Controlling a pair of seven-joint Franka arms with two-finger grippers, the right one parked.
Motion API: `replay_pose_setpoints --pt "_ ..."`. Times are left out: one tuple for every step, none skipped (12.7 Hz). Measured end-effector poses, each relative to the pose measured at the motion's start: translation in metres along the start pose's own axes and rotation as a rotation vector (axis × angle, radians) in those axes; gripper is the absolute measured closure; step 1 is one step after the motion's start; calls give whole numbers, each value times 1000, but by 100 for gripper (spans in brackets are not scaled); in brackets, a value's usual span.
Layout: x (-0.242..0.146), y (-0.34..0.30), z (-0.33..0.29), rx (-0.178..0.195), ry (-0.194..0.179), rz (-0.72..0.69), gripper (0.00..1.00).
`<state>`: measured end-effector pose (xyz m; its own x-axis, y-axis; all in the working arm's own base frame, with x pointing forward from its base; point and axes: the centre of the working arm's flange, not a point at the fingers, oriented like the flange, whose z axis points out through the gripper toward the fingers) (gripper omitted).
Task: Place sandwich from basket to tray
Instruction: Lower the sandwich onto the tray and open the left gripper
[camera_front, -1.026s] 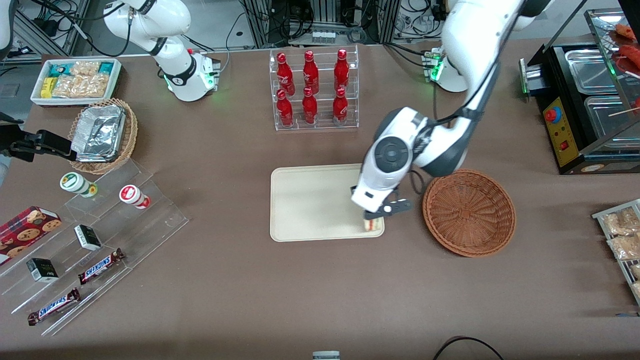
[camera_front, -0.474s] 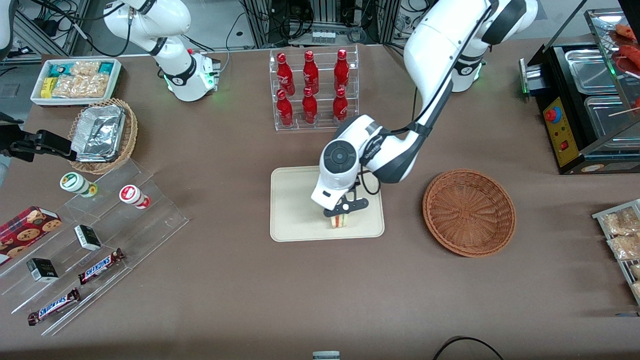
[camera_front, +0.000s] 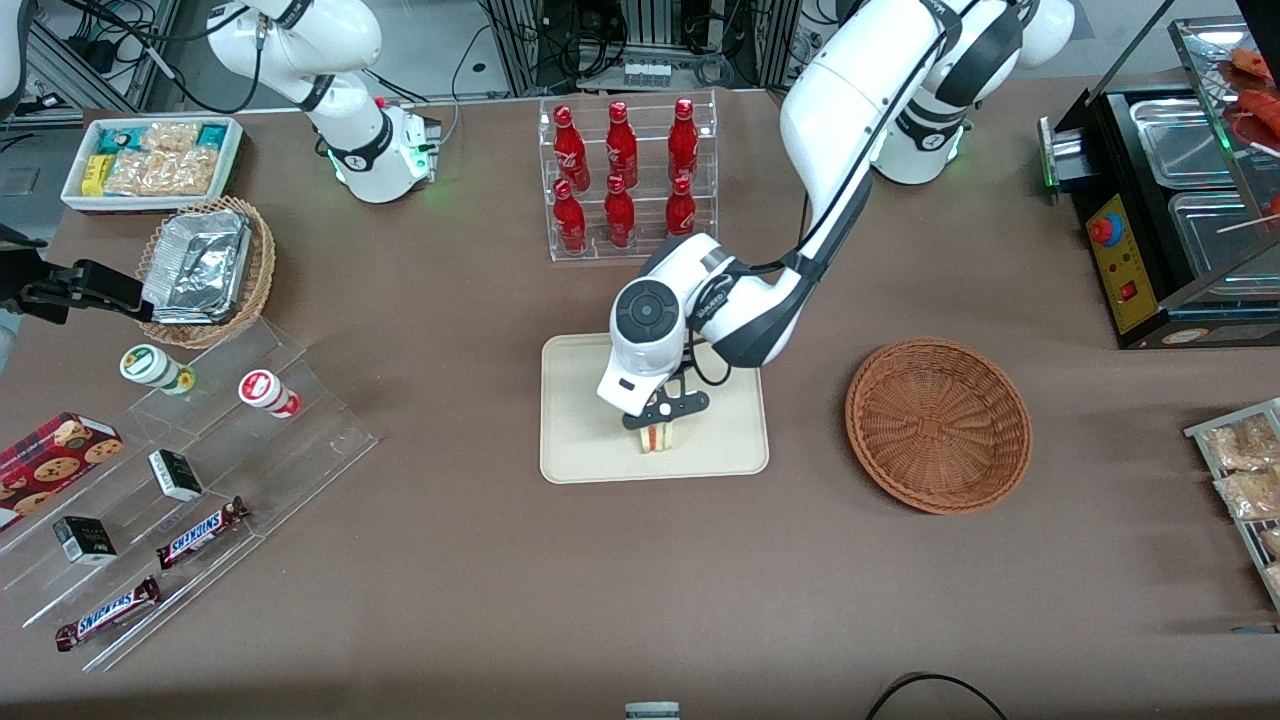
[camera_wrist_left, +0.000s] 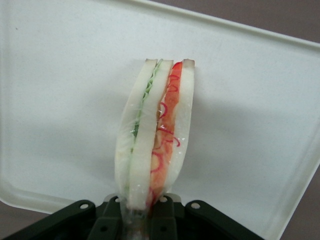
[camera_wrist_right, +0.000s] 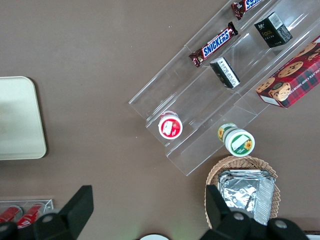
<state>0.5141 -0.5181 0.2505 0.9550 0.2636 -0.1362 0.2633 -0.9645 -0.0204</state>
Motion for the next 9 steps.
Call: replay_pose_setpoints --pt "-1 1 1 1 0 -7 85" --pt "-1 1 2 2 0 -22 85" --pt "0 0 3 4 0 -42 85" --pt "1 0 6 7 -1 -61 85" --pt "1 -1 9 11 -3 -70 85" --pt "1 -1 11 13 -5 -74 78" --pt "1 -1 12 14 -5 -76 67" --pt "2 0 11 11 -4 -76 57" --pt "2 1 7 5 0 -76 46"
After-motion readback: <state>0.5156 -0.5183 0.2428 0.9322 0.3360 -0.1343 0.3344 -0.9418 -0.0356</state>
